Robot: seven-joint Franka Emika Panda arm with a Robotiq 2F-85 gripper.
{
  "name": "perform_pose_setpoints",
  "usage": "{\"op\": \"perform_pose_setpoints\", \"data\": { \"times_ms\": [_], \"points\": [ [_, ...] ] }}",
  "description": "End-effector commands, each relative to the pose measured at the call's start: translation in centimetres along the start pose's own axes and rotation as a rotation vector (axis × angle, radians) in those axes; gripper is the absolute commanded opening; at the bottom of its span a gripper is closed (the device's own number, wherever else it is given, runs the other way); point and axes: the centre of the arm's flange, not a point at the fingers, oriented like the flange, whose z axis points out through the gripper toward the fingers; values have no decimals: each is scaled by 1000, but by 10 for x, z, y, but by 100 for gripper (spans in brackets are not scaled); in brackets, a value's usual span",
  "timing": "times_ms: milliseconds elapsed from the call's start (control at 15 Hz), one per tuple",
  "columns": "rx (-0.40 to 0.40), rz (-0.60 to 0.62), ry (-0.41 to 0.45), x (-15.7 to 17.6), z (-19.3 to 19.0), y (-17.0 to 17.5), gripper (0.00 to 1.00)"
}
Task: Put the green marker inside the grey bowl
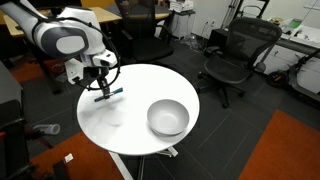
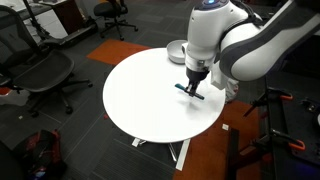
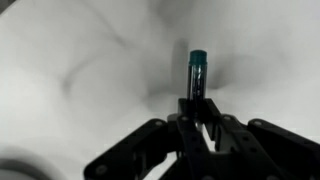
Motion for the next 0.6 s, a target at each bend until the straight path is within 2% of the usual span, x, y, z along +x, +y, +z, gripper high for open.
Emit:
{"op": "perform_pose_setpoints", "data": {
  "times_ms": [0, 533],
  "points": [
    [-16, 19, 46, 12, -42, 34, 5],
    [-83, 103, 143, 79, -91, 115, 5]
  ]
}}
